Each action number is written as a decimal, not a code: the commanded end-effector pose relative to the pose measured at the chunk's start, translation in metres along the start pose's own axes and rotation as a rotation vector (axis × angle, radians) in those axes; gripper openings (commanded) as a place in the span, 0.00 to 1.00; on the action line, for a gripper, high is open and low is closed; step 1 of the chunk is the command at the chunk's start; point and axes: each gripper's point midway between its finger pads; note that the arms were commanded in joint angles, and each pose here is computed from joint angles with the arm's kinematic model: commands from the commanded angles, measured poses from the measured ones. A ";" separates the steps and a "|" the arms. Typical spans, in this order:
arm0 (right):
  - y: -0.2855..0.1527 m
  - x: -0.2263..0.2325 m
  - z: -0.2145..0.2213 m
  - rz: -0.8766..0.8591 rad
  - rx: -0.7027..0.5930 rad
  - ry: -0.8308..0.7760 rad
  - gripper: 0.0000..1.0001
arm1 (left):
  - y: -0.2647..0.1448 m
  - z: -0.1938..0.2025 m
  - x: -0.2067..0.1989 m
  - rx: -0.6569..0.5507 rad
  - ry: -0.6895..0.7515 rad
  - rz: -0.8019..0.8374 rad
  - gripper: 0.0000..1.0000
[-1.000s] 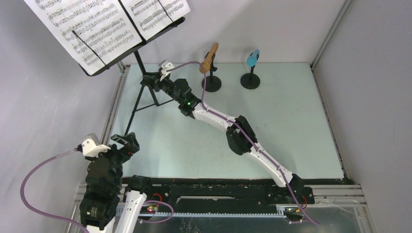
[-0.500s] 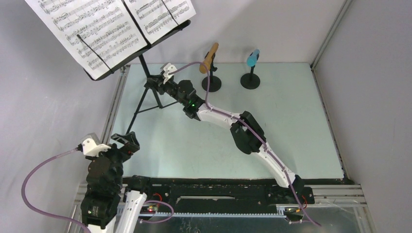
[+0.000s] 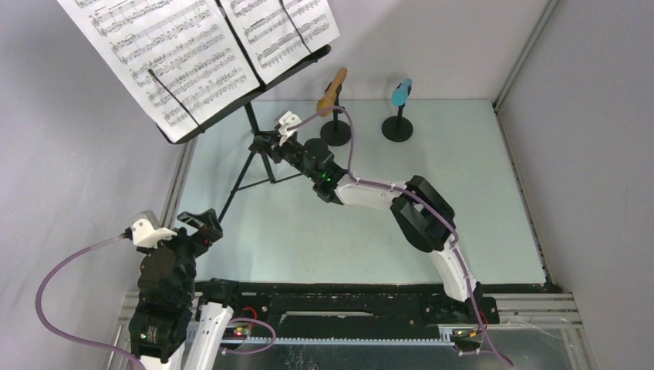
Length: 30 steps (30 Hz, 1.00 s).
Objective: Pack up the instrument practice props
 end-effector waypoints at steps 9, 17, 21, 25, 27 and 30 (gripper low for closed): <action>-0.093 -0.004 -0.059 0.148 -0.054 -0.047 0.00 | 0.008 0.000 -0.003 0.004 0.010 -0.002 1.00; -0.117 0.004 -0.050 0.113 0.042 -0.038 0.24 | 0.008 0.000 -0.004 0.007 0.013 0.002 1.00; -0.114 0.002 -0.051 0.104 0.029 -0.015 0.46 | 0.008 0.000 -0.004 0.004 0.012 0.002 1.00; -0.105 0.000 -0.055 0.081 0.017 0.032 0.49 | 0.008 -0.001 -0.004 -0.001 0.010 0.002 1.00; -0.099 0.001 -0.057 0.072 0.015 0.030 0.49 | 0.008 -0.001 -0.004 -0.001 0.009 0.002 1.00; -0.088 0.002 -0.058 0.065 0.019 0.023 0.49 | 0.008 0.000 -0.004 0.000 0.010 0.003 1.00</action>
Point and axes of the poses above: each gripper's point midway between its finger pads, its own y axis out along the fingers, its own x axis along the line the jaws close on, z = x × y, and after that the axes turned 14 degrees about y, right-handed
